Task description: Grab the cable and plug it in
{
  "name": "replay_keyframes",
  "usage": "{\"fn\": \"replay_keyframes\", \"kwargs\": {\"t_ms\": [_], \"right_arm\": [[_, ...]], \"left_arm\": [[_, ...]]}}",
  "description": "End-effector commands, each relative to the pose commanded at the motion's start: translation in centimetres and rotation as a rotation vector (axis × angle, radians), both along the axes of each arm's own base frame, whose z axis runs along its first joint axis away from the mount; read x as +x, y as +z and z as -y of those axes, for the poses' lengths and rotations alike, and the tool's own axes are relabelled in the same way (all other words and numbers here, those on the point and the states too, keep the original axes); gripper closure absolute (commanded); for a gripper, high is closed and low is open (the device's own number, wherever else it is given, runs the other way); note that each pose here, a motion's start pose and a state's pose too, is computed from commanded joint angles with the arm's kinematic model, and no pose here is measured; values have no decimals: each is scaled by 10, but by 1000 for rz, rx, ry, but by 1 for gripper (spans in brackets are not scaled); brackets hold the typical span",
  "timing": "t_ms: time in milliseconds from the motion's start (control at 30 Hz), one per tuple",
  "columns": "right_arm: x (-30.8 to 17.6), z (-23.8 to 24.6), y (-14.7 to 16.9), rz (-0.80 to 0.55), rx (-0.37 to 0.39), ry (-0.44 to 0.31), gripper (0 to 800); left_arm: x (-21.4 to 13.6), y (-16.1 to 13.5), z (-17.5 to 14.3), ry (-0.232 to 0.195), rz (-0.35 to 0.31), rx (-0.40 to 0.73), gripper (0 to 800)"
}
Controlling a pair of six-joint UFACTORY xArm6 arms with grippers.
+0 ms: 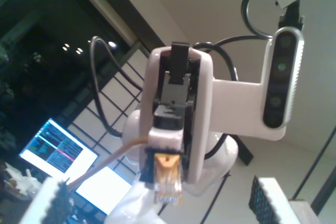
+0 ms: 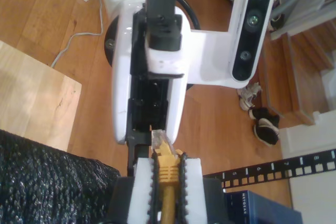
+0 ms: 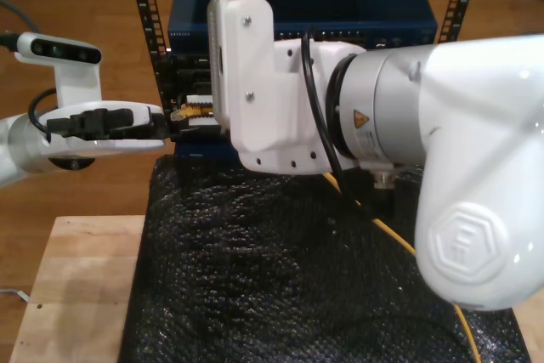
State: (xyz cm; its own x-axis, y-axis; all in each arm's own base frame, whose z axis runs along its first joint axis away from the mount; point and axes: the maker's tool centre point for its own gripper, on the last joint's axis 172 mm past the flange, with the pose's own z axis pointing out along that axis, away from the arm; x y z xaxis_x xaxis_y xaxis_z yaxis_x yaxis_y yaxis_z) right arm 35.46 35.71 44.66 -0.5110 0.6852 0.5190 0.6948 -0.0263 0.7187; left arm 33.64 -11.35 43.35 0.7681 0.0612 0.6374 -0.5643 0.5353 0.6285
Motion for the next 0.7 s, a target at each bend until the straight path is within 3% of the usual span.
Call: {"fn": "replay_keyframes", "kwargs": {"t_ms": [200, 433, 600, 700], "right_arm": [[14, 13, 7, -2, 15, -44, 799], [30, 24, 20, -30, 53, -102, 800], [53, 49, 5, -73, 30, -164, 800], [58, 59, -3, -104, 23, -184, 800]], "left_arm": [[6, -3, 2, 28, 7, 30, 6], [14, 0, 7, 96, 58, 106, 6], [29, -2, -11, 190, 75, 151, 6], [45, 4, -29, 261, 120, 196, 5]]}}
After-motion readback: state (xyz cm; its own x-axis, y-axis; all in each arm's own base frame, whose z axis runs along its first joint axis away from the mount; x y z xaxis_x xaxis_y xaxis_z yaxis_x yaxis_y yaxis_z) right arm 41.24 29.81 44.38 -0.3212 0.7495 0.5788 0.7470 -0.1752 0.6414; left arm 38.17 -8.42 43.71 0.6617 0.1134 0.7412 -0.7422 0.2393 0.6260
